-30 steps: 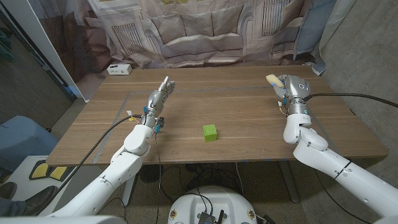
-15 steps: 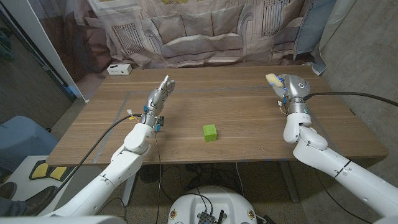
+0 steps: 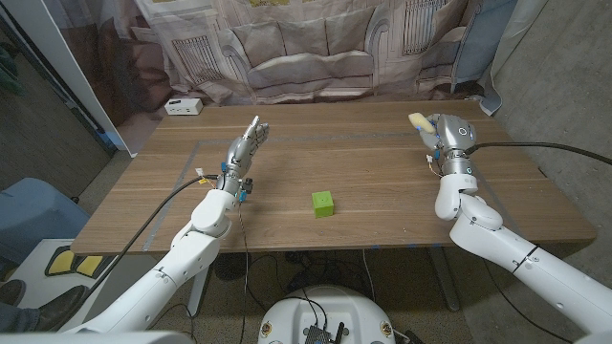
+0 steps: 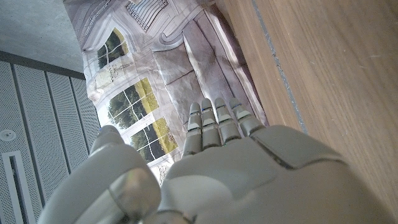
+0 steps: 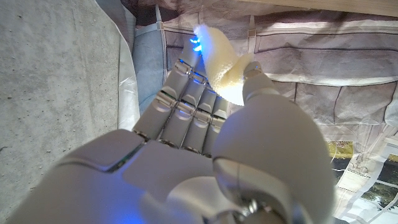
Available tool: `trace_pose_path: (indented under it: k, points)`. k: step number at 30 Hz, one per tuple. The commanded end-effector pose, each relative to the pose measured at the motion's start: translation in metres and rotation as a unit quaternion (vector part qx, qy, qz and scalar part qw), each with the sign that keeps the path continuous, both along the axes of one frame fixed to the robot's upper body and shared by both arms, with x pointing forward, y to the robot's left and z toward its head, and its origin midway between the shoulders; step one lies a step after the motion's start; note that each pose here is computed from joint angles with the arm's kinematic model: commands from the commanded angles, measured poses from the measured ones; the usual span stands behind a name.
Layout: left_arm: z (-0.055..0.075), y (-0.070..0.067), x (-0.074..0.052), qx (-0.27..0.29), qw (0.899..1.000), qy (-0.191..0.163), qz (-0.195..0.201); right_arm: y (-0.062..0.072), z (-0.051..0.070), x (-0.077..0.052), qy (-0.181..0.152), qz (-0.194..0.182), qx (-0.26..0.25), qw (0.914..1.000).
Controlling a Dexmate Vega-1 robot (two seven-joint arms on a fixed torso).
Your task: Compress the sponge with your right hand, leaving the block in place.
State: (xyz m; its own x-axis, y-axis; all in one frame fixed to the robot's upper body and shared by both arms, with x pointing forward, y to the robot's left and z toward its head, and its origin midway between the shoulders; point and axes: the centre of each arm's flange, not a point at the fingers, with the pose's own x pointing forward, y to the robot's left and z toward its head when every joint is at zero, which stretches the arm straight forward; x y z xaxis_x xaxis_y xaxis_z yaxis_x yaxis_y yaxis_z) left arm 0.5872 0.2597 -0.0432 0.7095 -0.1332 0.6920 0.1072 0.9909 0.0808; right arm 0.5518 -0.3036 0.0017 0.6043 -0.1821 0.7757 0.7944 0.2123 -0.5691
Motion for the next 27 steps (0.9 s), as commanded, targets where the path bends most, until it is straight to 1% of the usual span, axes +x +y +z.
trace_pose_path:
  k: [1, 14, 22, 27]
  points:
    - [0.0004, 0.0008, 0.0007, -0.001, 1.0, 0.001, 0.001, -0.001, 0.0014, 0.0016, 0.004, 0.007, 0.011, 0.9999]
    - [0.0002, 0.0012, 0.0009, -0.002, 1.0, 0.0, 0.0, -0.0007, 0.0021, 0.0006, -0.003, 0.007, -0.002, 1.0]
    - [0.0001, 0.0004, 0.001, -0.002, 1.0, -0.001, -0.001, -0.0011, 0.0021, -0.0029, -0.011, 0.018, -0.004, 0.9998]
    - [0.0009, 0.0, 0.0005, 0.0, 1.0, -0.002, -0.001, -0.0012, 0.0032, -0.0052, -0.01, 0.027, 0.002, 0.9996]
